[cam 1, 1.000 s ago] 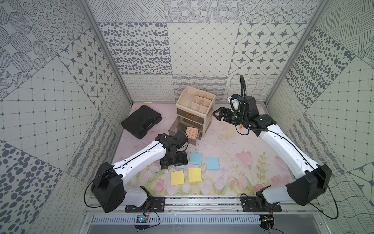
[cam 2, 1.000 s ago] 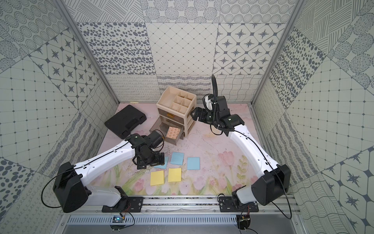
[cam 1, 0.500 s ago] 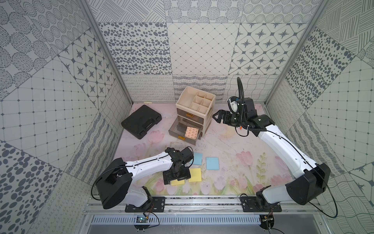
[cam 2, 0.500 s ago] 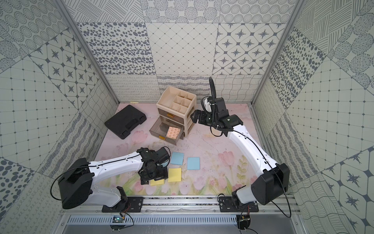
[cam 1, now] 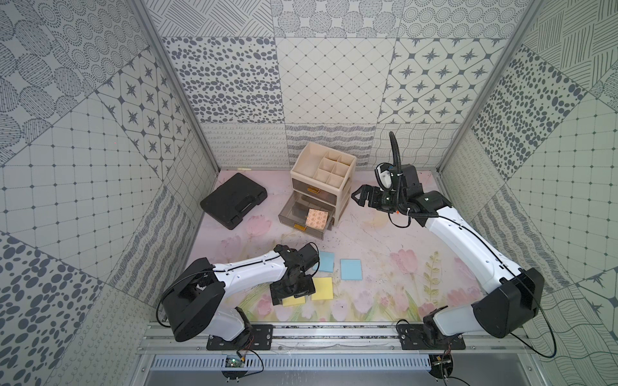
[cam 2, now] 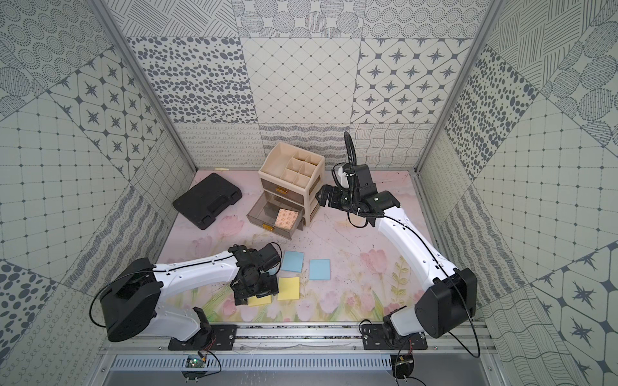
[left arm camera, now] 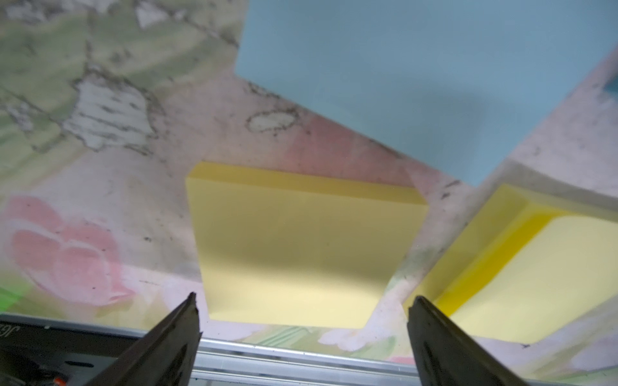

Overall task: Please put the sticky notes in the drawer by color
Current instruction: Pick up the sticky notes from the center of the board, then place the sticky notes in the drawer.

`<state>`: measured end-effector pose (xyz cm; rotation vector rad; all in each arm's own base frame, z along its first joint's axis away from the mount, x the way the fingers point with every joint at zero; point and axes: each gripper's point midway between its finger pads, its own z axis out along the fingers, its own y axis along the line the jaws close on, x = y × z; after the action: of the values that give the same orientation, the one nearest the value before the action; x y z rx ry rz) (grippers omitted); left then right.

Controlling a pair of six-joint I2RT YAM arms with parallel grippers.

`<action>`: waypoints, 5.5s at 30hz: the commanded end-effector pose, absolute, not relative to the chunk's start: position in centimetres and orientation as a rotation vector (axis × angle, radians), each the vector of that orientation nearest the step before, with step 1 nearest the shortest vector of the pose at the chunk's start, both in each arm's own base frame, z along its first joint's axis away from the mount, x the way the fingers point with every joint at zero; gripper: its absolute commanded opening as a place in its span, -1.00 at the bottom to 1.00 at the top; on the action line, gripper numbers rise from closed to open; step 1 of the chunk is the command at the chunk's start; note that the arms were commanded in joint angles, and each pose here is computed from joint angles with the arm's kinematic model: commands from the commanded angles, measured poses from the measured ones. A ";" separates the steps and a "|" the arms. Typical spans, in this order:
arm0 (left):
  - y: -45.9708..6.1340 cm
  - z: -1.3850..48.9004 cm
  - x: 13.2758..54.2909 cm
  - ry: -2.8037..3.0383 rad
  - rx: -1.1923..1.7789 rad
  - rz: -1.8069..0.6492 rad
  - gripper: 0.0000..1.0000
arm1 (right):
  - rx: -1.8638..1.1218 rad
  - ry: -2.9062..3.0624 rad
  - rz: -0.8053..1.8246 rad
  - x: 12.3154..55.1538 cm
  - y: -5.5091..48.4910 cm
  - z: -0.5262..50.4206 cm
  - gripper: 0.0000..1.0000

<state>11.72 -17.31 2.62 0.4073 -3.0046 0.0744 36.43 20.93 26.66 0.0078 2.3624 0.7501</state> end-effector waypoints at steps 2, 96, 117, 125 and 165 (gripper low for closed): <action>-15.8 2.7 12.6 -3.024 0.349 0.064 0.99 | 0.008 2.329 0.750 36.7 21.0 27.3 0.96; -22.3 19.0 39.5 -3.306 0.469 0.711 0.62 | 0.031 2.262 0.814 36.4 21.4 29.2 0.97; -22.8 18.9 39.2 -3.278 0.439 0.747 0.86 | 0.037 2.268 0.800 36.3 21.1 29.0 0.98; -22.5 22.5 39.2 -3.347 0.396 0.811 0.92 | 0.047 2.260 0.805 36.3 21.1 29.3 0.98; -22.4 8.1 14.3 -3.052 0.225 0.426 0.97 | 0.069 2.333 0.607 35.4 18.4 25.3 1.00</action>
<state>14.05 -20.00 9.74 0.1023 -3.0400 0.3840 35.22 18.44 23.97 0.0727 2.3883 0.5925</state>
